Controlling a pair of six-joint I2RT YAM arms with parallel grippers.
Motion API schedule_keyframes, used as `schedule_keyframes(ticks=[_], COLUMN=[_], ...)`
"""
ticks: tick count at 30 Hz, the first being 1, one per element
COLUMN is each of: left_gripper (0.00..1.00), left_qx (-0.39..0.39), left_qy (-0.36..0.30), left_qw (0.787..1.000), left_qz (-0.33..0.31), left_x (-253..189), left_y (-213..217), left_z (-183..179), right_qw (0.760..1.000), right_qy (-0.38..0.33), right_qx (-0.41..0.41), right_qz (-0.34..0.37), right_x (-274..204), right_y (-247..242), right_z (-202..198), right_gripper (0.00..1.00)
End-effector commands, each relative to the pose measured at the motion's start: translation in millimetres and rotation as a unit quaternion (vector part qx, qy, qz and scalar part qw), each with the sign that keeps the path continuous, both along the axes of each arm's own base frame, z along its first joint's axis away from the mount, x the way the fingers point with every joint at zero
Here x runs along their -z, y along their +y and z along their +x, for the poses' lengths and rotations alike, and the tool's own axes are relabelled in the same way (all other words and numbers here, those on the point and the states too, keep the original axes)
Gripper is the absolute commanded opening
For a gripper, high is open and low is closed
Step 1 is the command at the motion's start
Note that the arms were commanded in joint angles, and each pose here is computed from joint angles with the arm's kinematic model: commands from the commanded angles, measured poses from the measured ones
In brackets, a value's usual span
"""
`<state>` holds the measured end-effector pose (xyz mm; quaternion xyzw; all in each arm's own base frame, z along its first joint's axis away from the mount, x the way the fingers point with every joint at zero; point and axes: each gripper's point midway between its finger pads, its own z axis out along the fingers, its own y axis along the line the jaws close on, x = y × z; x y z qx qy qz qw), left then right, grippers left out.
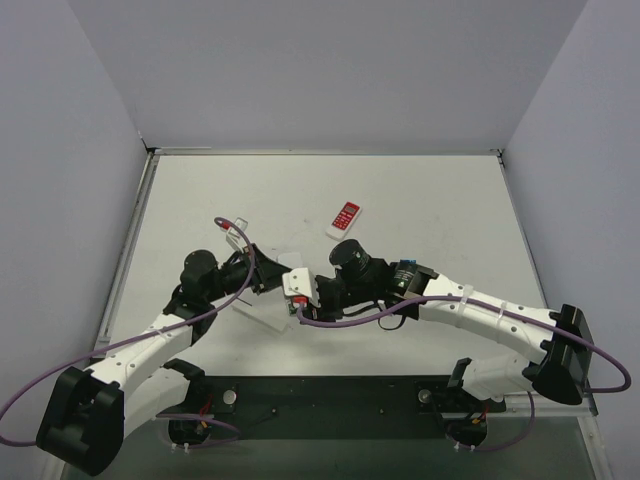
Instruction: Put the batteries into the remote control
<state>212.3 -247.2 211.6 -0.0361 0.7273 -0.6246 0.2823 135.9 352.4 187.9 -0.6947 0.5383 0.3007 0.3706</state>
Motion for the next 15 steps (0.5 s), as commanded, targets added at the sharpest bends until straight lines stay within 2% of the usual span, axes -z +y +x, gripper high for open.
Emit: schedule_keyframes(ticks=[1,4,6,7,8,10,11,14,15], left_gripper=[0.00,0.00,0.00,0.00,0.00,0.00,0.00,0.00,0.00], left_qx=[-0.009,-0.027,-0.043,-0.049,-0.055,-0.073,-0.087,-0.111,-0.116], left_qy=[-0.023,-0.023,-0.026,-0.026,-0.029,-0.030,-0.036,-0.048,-0.050], left_qw=[1.000,0.999,0.999,0.998,0.998,0.997,0.996,0.993,0.992], left_qz=[-0.005,-0.006,-0.007,-0.007,-0.008,-0.006,-0.006,0.000,0.002], left_x=[-5,-1,-1,-1,-2,-1,-2,-5,-6], left_y=[1,5,8,9,11,14,18,24,25], left_z=[3,6,9,10,10,13,15,18,19], right_qw=[0.997,0.992,0.983,0.975,0.963,0.936,0.918,0.888,0.875], right_qy=[-0.019,-0.003,0.007,0.005,0.049,0.069,0.113,0.151,0.187], right_qx=[0.026,0.070,0.113,0.163,0.210,0.293,0.329,0.398,0.419], right_qz=[0.073,0.107,0.143,0.152,0.163,0.180,0.192,0.173,0.152], right_x=[-53,-72,-86,-90,-90,-97,-101,-86,-73], right_y=[9,9,10,5,3,-6,-5,-11,-11], right_z=[9,15,23,37,40,57,57,64,60], right_gripper=[0.43,0.46,0.54,0.58,0.69,0.76,0.81,0.87,0.87])
